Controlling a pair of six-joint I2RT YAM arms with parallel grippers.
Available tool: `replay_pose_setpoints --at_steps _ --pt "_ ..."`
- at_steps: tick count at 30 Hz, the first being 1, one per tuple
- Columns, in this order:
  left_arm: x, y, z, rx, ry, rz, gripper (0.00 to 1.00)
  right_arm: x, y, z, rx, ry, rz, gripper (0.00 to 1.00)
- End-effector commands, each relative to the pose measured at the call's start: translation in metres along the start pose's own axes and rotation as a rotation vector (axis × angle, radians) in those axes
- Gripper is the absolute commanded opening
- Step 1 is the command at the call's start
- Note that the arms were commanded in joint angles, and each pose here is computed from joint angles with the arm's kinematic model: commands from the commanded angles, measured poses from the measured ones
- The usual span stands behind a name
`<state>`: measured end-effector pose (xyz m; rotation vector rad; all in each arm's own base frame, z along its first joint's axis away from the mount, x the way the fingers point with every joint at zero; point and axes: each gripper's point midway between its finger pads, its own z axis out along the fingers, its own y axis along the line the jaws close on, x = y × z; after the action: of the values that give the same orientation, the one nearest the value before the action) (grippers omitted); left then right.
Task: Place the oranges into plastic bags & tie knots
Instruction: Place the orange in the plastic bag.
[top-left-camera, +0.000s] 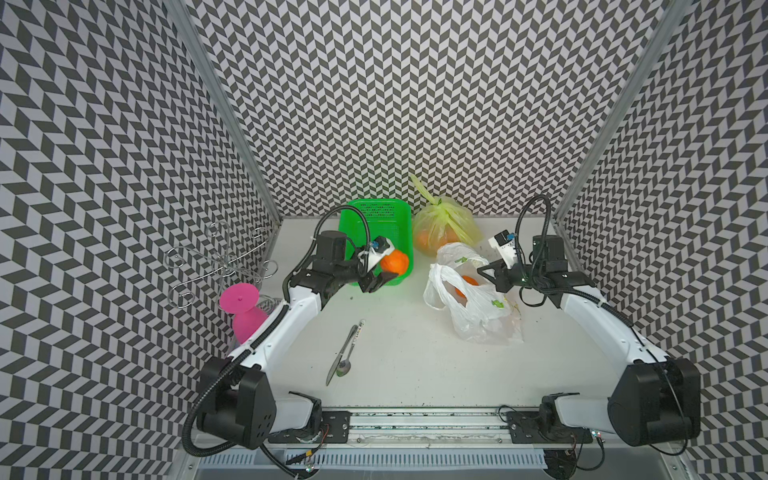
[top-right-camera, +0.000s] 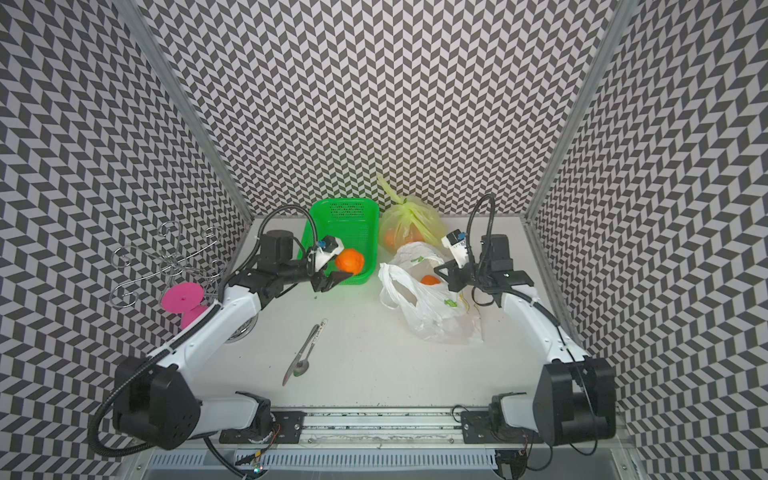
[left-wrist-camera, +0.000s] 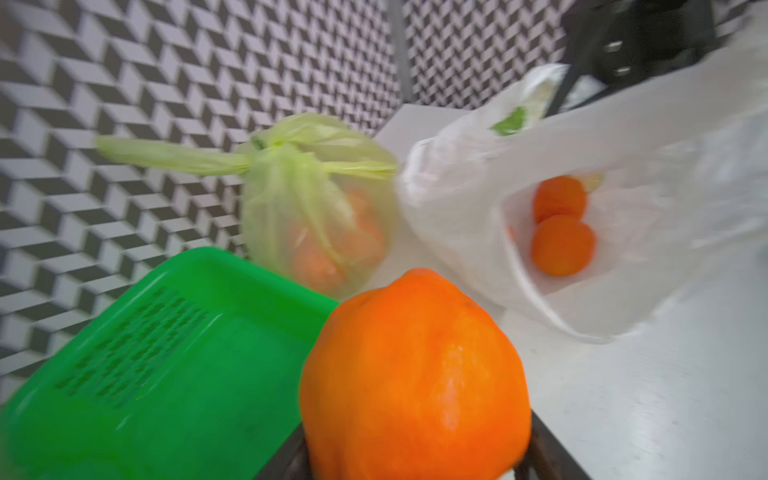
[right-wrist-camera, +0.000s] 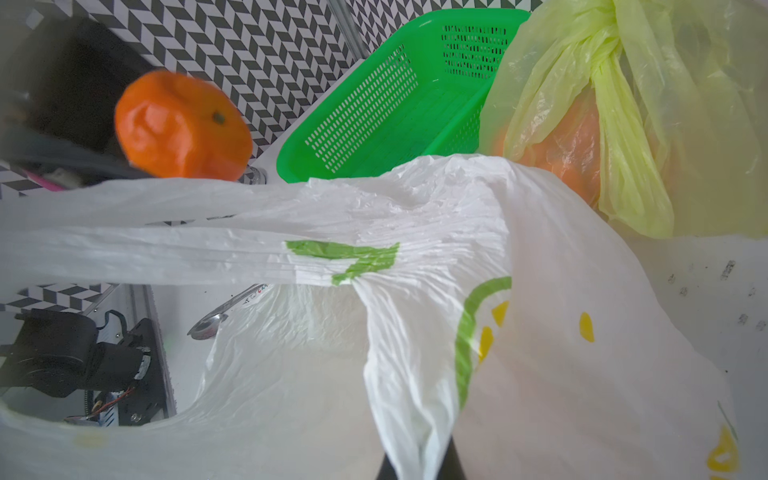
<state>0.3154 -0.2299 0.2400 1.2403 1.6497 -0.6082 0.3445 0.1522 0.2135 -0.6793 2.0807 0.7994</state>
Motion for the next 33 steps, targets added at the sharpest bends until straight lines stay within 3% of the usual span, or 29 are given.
replay_pose_setpoints --at_steps 1,8,11,17,27,33 --pt "-0.005 -0.056 0.013 0.187 -0.035 0.004 0.39 -0.015 0.011 -0.003 -0.054 -0.032 -0.05 0.0" --pt "-0.033 -0.081 0.045 0.275 -0.053 0.016 0.39 -0.013 0.026 -0.004 -0.136 -0.053 -0.065 0.0" --pt "-0.038 -0.077 0.072 0.253 -0.041 0.009 0.39 -0.013 0.032 -0.005 -0.172 -0.056 -0.066 0.0" --pt "-0.001 -0.073 0.124 0.175 0.061 0.018 0.49 -0.014 0.021 -0.004 -0.107 -0.049 -0.048 0.0" --pt "-0.014 -0.067 0.104 0.108 0.033 0.06 0.77 -0.013 0.013 -0.003 -0.064 -0.039 -0.054 0.0" --pt "-0.021 -0.066 0.088 0.101 0.027 0.062 0.82 -0.014 0.01 -0.004 -0.046 -0.03 -0.063 0.0"
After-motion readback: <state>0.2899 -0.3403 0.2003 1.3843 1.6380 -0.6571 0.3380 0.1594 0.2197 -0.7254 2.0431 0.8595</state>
